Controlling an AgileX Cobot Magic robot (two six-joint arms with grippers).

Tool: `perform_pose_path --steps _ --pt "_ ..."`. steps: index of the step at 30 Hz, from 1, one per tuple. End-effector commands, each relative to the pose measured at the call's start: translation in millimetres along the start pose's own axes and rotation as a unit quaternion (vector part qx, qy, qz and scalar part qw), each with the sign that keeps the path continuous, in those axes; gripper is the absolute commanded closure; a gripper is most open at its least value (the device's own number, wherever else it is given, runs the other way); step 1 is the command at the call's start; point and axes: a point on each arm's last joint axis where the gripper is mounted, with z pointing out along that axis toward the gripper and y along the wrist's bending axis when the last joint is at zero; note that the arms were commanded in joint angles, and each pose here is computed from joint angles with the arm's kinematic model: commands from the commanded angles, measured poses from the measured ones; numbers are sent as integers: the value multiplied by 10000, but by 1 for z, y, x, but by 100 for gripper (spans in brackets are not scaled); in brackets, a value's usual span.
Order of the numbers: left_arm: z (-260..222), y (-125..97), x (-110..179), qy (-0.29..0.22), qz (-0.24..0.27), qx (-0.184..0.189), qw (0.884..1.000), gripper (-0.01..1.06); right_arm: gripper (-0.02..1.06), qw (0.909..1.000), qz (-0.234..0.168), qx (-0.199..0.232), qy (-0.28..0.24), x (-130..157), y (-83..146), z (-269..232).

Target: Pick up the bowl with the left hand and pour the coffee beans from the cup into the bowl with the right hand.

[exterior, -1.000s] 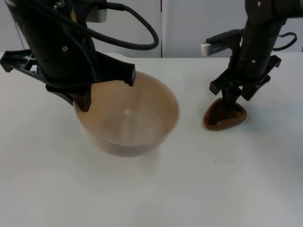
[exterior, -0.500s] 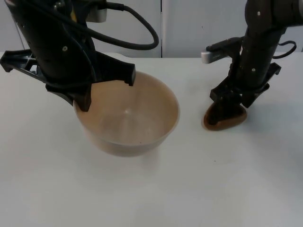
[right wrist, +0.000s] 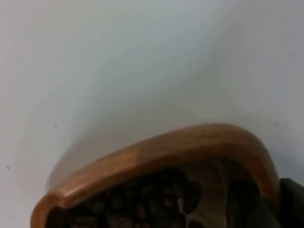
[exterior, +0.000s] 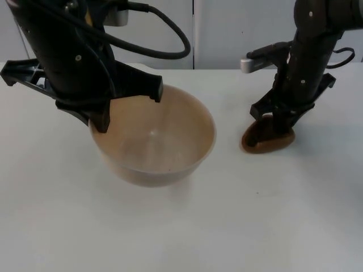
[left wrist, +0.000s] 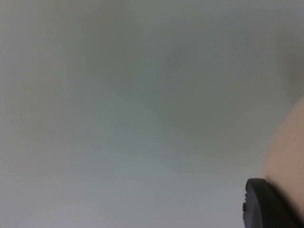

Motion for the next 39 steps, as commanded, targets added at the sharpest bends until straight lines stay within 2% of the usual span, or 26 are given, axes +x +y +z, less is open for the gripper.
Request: perform_pose_path --steps 1,11,25,39 --pt "-3 -1 -2 -79 -50 56 9999 105 105 10000 -8 9 -27 -1 1 -2" --pt "-3 -1 -2 -79 -50 56 9999 105 104 9999 53 -45 -136 -4 1 -18" --pt "-3 -1 -2 -89 -50 62 9999 105 104 9993 87 -20 -353 -7 -2 -71" --pt "-3 -2 -2 -77 -70 81 9999 105 104 9978 75 67 -654 14 -5 -192"
